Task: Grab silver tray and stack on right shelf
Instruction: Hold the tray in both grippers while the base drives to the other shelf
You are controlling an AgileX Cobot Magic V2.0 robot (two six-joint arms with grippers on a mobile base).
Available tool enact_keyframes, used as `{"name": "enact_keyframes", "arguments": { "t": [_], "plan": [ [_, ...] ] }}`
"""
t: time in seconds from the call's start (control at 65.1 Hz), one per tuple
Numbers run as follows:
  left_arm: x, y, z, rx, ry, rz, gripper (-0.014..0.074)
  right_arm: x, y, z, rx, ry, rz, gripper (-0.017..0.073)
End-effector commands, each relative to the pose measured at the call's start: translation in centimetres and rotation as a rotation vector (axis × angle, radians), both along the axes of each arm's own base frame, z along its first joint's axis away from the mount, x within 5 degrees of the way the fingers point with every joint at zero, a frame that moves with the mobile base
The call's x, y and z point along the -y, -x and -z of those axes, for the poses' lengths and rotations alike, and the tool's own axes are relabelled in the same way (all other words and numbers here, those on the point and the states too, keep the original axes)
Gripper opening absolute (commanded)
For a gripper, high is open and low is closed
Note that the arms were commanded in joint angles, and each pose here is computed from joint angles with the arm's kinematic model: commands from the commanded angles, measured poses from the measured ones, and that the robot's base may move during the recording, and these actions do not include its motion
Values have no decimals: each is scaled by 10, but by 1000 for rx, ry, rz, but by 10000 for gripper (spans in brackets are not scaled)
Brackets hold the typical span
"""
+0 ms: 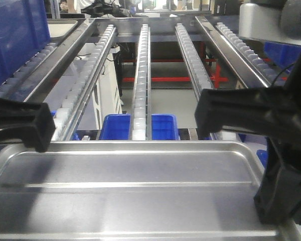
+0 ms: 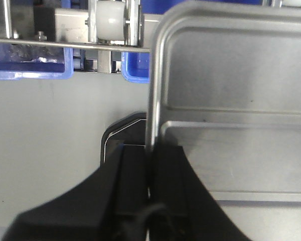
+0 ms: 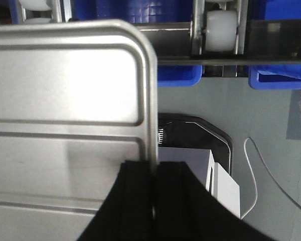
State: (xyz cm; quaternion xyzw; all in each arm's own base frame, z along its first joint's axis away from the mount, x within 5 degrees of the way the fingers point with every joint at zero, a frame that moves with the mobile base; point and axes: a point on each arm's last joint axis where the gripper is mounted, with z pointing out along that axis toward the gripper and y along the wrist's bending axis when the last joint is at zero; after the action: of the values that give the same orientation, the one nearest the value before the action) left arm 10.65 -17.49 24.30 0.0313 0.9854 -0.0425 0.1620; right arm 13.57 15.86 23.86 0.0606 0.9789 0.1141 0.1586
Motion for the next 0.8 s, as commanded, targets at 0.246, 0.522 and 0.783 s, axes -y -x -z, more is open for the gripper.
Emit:
{"name": "enact_keyframes", "arguments": {
  "t": [0.246,0.522,0.783],
  "plan": [
    [-6,0,-10,28,-31,-5,-101,3,-2,-11,51,5,-13,71],
    [-6,0,-10,28,-31,-5,-101,3,-2,-11,51,5,-13,71],
    [-6,0,-10,28,-31,-5,-101,3,-2,-11,51,5,-13,71]
  ]
}}
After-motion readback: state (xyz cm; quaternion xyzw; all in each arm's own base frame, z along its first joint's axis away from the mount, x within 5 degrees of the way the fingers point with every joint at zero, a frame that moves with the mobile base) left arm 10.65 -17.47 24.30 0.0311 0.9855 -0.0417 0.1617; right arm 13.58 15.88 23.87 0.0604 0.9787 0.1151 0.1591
